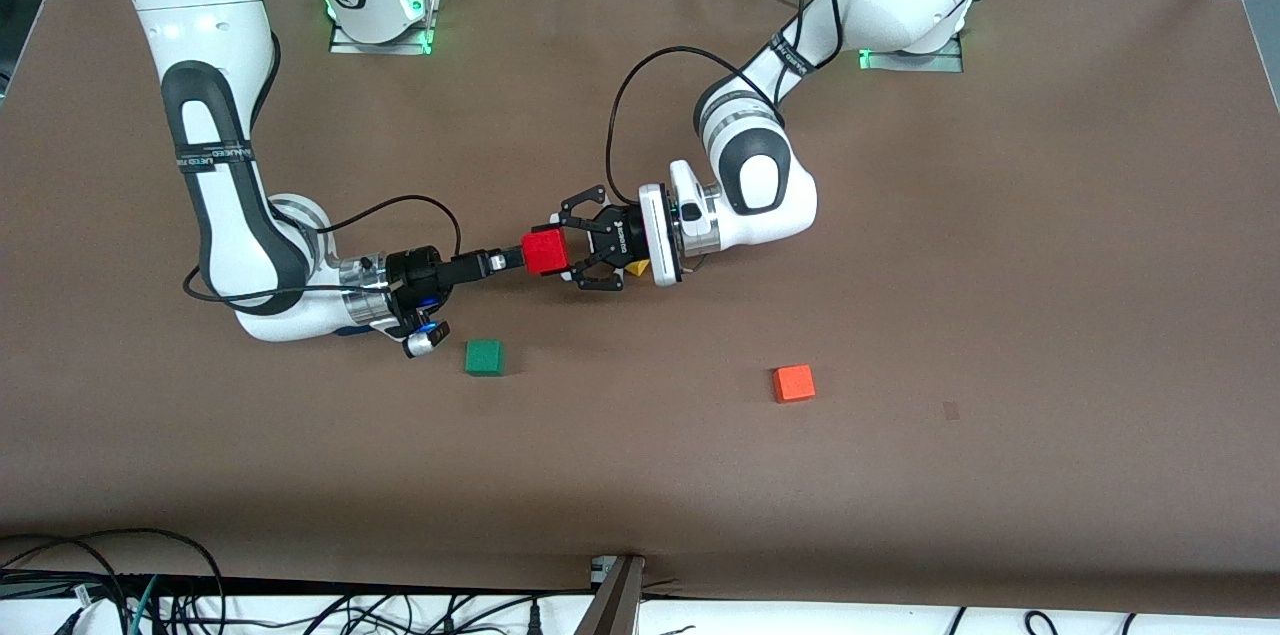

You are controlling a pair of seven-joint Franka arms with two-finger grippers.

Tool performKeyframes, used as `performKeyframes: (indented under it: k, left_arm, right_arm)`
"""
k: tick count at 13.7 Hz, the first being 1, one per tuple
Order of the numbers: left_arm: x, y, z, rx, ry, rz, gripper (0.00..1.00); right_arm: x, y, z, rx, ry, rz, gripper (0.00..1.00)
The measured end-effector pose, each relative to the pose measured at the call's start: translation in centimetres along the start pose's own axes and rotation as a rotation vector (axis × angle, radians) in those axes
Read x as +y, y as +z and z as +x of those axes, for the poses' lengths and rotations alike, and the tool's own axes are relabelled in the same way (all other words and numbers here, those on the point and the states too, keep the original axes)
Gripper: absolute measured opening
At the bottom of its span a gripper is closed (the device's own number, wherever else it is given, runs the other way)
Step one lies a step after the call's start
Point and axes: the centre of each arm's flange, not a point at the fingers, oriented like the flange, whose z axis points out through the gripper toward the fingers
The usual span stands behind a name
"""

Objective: Pass red block to right arm, stack on blue
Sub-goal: 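Carry the red cube toward the right gripper with the left gripper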

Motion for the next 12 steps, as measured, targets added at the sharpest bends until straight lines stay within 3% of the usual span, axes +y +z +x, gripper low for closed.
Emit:
performKeyframes:
  k: [4, 7, 11, 12]
  left_arm:
    - [0.33, 0.56, -0.79, -0.002, -0.013, -0.005, 0.56]
    - [0.05, 0.58, -0.52, 0.011, -0.018, 0.001, 0.56]
    - [0.03, 0.61, -0.53, 0.013, -0.010, 0.003, 0.56]
    - [0.02, 0.63, -0.56, 0.027, -0.029, 0.011, 0.63]
  right_arm:
    - [0.17, 0.12, 0.11, 0.012, 0.000, -0.003, 0.96]
    - [0.26, 0.02, 0.10, 0.019, 0.002, -0.003, 0.59]
    - [0.30, -0.01, 0.11, 0.022, 0.007, 0.001, 0.56]
    - [0.24, 0.01, 0.09, 0.022, 0.002, 0.000, 0.56]
